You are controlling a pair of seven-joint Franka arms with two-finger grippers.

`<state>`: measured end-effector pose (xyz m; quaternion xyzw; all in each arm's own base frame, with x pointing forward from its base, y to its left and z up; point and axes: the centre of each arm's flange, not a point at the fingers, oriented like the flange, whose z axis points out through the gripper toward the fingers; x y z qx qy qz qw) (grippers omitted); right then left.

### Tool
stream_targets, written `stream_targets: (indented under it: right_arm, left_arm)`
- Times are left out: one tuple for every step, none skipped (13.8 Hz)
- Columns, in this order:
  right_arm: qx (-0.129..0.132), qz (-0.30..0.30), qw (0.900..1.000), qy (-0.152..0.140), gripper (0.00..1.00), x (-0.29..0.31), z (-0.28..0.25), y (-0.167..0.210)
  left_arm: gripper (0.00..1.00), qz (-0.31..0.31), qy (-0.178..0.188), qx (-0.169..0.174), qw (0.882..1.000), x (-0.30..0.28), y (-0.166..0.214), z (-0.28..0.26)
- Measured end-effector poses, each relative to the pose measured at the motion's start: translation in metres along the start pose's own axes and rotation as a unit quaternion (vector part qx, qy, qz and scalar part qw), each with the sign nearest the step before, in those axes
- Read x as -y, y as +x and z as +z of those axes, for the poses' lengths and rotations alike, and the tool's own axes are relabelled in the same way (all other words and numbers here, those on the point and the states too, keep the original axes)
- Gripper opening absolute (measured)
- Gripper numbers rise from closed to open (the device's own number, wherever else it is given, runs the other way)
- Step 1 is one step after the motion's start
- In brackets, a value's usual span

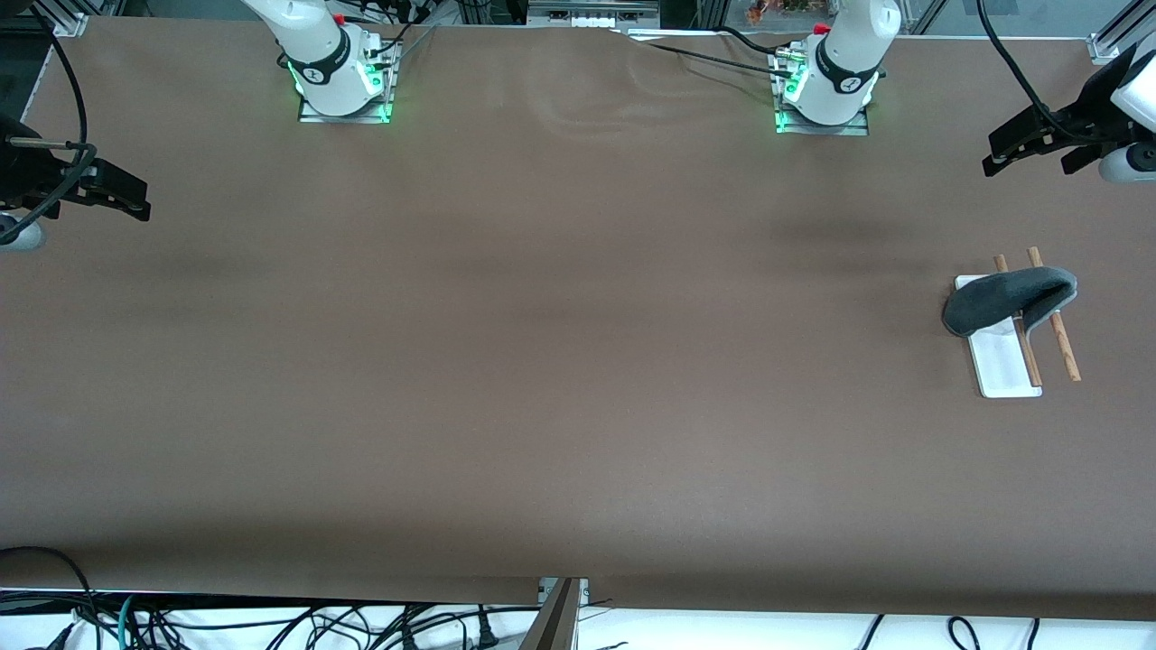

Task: Pass towel and hang on rack

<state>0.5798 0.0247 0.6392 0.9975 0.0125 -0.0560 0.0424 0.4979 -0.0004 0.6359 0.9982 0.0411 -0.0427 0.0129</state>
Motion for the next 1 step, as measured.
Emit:
stream_targets:
  right_arm:
    - [0.000,-0.001,1.000,0.003,1.00,0.0007,0.0001,0.0001]
  left_arm:
    - [1.00,-0.001,0.000,0.001,1.000,0.0006,-0.0002,0.0000]
